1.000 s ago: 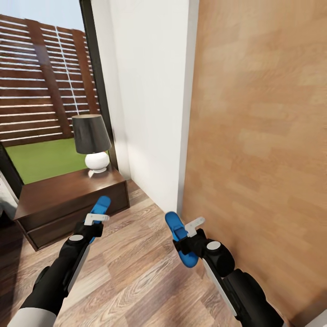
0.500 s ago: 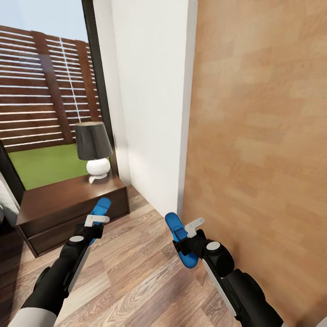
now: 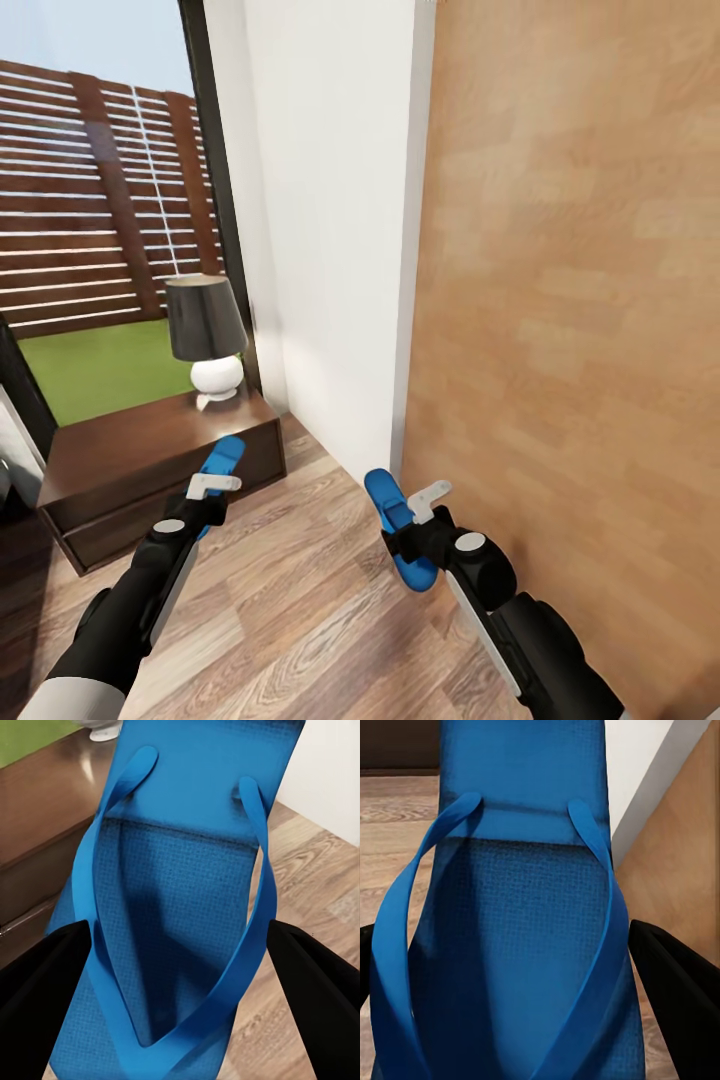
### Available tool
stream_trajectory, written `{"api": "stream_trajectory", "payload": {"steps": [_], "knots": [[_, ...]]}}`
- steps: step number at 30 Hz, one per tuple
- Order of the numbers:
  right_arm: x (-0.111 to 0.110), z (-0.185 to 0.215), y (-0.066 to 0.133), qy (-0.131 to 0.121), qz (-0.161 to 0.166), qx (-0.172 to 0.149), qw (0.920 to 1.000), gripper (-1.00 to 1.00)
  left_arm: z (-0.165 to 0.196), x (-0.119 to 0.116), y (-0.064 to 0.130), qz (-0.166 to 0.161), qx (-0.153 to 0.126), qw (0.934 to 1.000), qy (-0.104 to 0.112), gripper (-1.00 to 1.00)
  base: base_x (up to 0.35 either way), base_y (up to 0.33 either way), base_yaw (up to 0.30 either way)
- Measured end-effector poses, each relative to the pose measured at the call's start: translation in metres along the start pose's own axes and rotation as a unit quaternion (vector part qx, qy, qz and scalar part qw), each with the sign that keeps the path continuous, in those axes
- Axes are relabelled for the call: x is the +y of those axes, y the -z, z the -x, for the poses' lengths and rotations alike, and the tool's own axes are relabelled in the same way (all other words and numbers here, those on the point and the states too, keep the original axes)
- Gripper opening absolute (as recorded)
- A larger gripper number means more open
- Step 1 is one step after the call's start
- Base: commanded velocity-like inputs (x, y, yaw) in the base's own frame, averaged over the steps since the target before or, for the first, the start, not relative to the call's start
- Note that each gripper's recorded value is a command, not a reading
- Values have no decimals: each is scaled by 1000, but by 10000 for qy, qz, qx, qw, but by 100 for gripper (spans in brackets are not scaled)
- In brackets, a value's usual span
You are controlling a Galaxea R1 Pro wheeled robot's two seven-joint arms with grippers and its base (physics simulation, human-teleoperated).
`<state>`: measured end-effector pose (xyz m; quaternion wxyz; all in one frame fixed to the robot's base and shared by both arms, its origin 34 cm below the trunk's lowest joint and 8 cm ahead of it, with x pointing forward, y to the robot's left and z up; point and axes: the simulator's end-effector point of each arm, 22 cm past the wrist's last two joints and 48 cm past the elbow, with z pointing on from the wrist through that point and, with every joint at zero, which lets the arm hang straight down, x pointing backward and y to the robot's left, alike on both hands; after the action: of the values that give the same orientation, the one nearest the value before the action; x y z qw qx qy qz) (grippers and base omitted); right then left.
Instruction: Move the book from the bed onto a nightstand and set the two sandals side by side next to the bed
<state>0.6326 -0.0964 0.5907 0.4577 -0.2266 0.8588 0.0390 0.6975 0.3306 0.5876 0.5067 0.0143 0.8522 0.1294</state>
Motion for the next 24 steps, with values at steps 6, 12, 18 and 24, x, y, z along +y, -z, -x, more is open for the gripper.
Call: {"api": "stream_trajectory", "payload": {"steps": [6, 12, 18, 24], "knots": [[-4, 12, 5, 0, -4, 3, 10000, -100, 16, 3, 4, -5, -17, 10000, 9, -100, 0, 0, 0], [-7, 24, 10, -2, -4, 5, 10000, -100, 29, 5, 8, -8, -24, 10000, 9, -100, 0, 0, 0], [-11, 35, 15, 8, -15, 12, 10000, -100, 42, 8, 11, -9, -17, 10000, 7, -100, 0, 0, 0], [-13, 47, 21, 10, -3, 11, 10000, -100, 53, 10, 14, -13, -9, 10000, 2, -100, 0, 0, 0]]}}
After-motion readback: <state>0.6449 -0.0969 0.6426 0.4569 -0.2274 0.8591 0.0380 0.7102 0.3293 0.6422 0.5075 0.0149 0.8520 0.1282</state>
